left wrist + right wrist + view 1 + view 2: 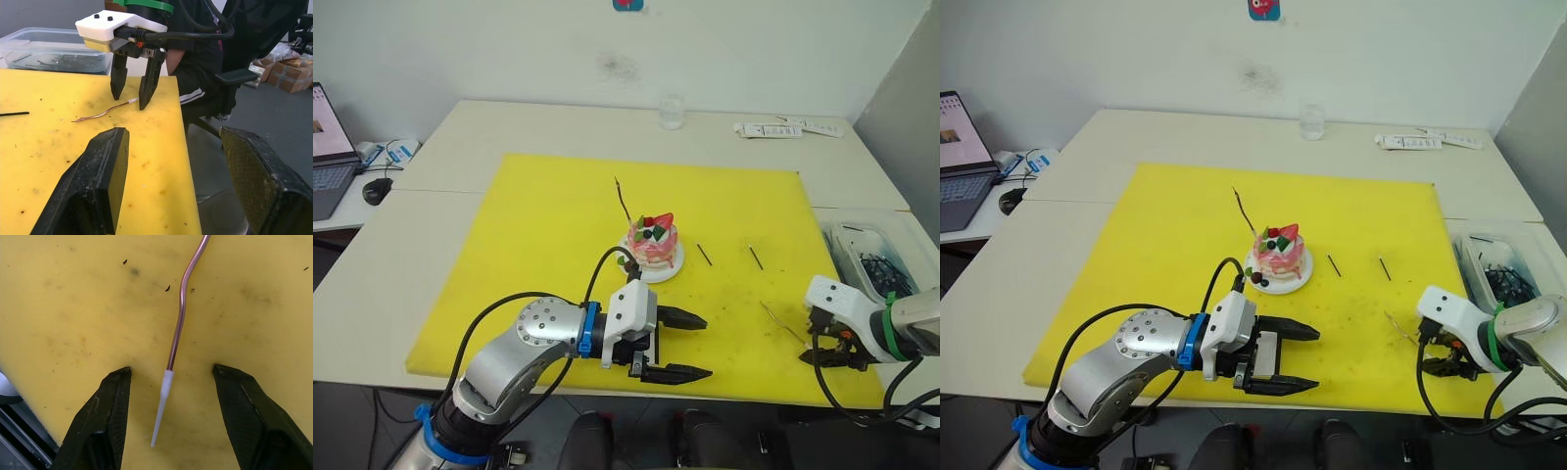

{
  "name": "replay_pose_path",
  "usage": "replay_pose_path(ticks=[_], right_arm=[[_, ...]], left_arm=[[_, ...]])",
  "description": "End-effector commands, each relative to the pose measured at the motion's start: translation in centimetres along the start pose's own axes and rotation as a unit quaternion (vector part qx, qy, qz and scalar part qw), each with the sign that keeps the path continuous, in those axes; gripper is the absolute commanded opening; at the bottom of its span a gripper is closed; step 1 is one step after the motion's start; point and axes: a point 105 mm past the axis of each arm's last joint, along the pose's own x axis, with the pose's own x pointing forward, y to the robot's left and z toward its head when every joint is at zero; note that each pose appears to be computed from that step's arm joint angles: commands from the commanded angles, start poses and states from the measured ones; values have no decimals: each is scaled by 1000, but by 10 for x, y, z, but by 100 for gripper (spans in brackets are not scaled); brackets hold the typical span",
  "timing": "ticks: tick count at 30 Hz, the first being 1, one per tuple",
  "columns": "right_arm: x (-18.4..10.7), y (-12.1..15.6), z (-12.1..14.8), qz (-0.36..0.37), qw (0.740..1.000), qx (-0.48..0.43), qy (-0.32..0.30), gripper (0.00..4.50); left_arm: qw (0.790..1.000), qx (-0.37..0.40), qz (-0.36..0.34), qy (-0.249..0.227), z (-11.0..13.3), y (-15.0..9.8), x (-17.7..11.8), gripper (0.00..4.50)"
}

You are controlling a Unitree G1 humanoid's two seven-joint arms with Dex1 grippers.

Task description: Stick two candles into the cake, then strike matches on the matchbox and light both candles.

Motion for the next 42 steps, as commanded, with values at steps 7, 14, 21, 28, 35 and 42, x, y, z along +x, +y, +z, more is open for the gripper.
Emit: replay_pose_path(ticks=[7,14,21,28,35,42], right_arm=[[0,2,7,0,1000,-9,-5,3],[-17,-2,27,-8,999,-10,-48,3],[-53,-2,119,-34,954,-27,-295,3],[-59,21,205,-50,796,-35,-602,3],[-23,19,215,-77,734,-13,-675,3],[-3,17,220,-96,721,-17,-686,3]], left_arm=[[1000,22,-6,-9,4,-3,1,333],[1000,23,18,5,0,1,-11,333],[993,-9,119,5,3,23,-49,333],[979,-17,201,-9,13,49,-80,333],[973,-33,226,-20,23,61,-90,333],[974,-33,223,-17,29,64,-88,333]])
